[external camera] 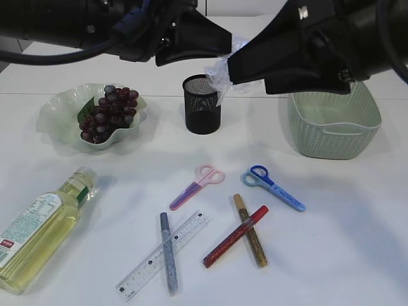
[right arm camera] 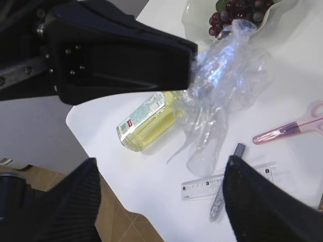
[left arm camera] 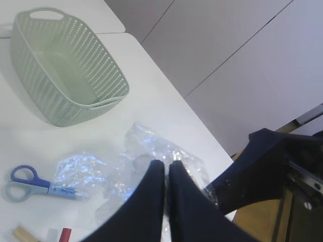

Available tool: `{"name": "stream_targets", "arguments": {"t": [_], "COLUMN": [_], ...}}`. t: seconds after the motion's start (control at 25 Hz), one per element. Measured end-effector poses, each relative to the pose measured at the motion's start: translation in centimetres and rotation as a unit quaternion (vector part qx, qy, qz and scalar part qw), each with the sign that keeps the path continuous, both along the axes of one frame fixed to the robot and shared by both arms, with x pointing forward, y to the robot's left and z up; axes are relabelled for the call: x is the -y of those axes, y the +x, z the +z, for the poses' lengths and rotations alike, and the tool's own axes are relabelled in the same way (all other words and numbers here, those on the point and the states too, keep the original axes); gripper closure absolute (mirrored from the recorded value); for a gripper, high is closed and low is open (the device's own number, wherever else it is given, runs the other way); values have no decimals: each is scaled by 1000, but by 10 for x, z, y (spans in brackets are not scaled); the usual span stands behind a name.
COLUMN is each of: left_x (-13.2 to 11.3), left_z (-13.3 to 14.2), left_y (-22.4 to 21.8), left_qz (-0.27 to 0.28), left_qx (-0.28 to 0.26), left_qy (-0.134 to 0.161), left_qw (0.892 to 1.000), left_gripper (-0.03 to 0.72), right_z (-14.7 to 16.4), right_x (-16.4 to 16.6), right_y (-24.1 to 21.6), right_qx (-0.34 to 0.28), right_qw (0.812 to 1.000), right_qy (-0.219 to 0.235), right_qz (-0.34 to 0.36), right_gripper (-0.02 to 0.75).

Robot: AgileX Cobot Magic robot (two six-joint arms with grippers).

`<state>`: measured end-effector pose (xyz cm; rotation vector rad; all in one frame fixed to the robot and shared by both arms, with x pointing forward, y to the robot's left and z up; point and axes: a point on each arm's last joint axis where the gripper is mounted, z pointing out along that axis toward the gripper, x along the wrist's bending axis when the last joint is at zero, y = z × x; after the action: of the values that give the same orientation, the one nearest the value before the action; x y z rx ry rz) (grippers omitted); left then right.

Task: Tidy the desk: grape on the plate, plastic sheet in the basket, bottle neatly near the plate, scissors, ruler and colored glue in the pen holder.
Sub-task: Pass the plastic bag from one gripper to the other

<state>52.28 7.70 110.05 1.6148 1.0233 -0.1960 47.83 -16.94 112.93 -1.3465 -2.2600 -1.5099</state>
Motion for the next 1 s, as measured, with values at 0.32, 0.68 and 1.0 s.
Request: {"name": "stream_targets", "arguments": {"t": [0.32,0.68,1.0], "left_x": [2,3,3], "left_z": [0,0,0], "left_y": [-4,-5,-5], "left_qz": [-24,-31,-31], "left_qx": [-12,-15,-15], "left_qy": [-9,-10,-12], "left_qw": [1000,999,999], "left_gripper": [694,694,694], "right_z": [-6,-16,-16], "right_x": [-2,-5,-4], "right_y": [9,19,19], "right_qx": [2,-13,1], "right_qw": [1000,1000,1000], "right_qy": [4,6,-1], "right_qz": [-9,-12,-8], "right_gripper": [164,414,680]}}
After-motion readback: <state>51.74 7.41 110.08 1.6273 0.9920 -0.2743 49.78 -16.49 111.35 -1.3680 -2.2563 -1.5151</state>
